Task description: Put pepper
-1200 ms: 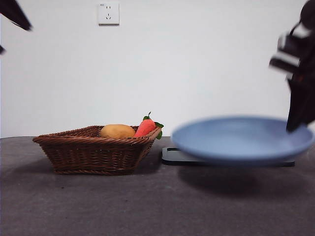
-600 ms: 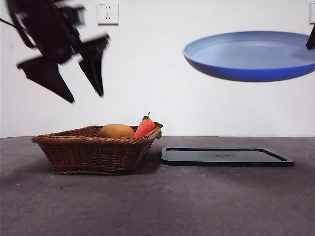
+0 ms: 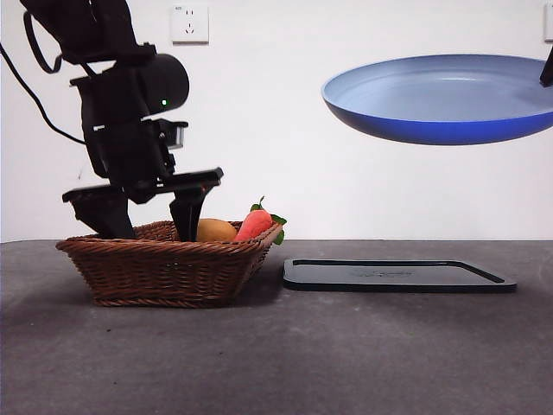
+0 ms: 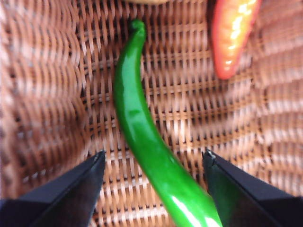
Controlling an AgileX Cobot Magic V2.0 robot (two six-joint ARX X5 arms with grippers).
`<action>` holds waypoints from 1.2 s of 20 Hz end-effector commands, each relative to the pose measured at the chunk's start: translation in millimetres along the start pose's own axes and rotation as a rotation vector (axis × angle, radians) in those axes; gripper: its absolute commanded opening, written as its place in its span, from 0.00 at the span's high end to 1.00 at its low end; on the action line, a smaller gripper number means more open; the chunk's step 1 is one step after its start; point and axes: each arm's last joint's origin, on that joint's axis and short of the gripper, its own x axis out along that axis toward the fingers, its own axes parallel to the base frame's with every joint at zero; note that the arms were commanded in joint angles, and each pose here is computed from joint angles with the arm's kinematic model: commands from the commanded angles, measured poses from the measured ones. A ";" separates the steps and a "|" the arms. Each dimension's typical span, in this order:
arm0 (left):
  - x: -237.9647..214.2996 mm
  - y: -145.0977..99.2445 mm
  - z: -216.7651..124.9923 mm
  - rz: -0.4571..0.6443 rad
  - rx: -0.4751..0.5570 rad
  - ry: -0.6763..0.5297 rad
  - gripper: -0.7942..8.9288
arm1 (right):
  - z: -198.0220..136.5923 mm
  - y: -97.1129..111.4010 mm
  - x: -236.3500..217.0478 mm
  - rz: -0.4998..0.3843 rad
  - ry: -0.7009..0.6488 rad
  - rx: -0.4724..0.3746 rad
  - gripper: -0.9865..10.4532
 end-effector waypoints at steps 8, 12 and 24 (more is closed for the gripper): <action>15.4 -14.4 -1.0 -0.011 -0.005 0.020 0.76 | 6.1 1.2 -1.9 0.006 -0.025 -0.006 0.91; 10.3 -14.7 0.8 -0.018 -0.050 0.015 0.80 | 6.1 1.2 -1.8 0.006 -0.024 -0.007 0.91; -108.7 -26.7 5.2 -0.200 0.013 -0.160 0.80 | 7.1 -4.2 17.2 0.006 0.044 0.051 0.91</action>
